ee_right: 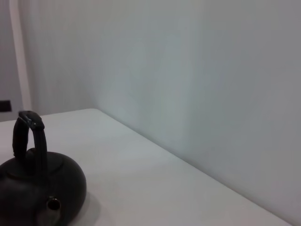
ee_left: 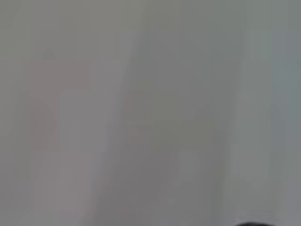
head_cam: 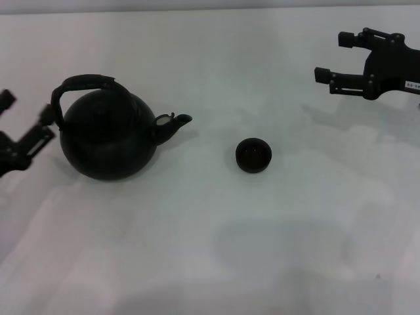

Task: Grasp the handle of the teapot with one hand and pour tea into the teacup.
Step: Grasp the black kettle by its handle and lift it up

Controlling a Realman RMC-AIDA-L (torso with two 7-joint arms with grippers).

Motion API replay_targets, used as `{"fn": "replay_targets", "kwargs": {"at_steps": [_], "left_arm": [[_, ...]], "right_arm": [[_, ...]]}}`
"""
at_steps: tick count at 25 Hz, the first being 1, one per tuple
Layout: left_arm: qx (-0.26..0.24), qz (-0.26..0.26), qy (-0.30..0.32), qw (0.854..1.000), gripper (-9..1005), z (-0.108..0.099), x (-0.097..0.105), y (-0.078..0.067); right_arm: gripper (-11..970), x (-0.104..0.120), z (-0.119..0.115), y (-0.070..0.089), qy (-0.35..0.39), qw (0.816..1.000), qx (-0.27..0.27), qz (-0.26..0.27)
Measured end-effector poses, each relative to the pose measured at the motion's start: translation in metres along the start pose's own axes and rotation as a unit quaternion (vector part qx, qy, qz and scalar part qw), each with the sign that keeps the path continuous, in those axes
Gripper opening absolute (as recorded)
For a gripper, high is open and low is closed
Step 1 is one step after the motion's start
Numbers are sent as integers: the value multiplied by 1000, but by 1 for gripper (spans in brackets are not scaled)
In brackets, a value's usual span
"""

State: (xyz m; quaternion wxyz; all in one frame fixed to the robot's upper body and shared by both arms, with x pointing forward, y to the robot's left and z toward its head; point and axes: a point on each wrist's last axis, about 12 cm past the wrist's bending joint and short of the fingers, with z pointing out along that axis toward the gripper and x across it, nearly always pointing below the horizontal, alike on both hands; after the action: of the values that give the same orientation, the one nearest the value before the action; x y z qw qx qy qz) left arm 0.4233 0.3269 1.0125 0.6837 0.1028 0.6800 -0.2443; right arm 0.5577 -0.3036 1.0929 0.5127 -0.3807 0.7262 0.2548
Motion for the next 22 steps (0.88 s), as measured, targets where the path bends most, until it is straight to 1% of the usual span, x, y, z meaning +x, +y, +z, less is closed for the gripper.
{"fn": "replay_targets", "kwargs": {"at_steps": [3,11,22], "left_arm": [[10,-2,20,1000,873,9,3,0],[10,-24,58,998,871,17,9,3],[10,-23,65,998,868,24,5,9]], "right_arm": [[870,2,-1,1,0,1000,1,3],[870,7,-4,4,1,1000,5,8],[869,10,-4,6,5,1000,3,5]]}}
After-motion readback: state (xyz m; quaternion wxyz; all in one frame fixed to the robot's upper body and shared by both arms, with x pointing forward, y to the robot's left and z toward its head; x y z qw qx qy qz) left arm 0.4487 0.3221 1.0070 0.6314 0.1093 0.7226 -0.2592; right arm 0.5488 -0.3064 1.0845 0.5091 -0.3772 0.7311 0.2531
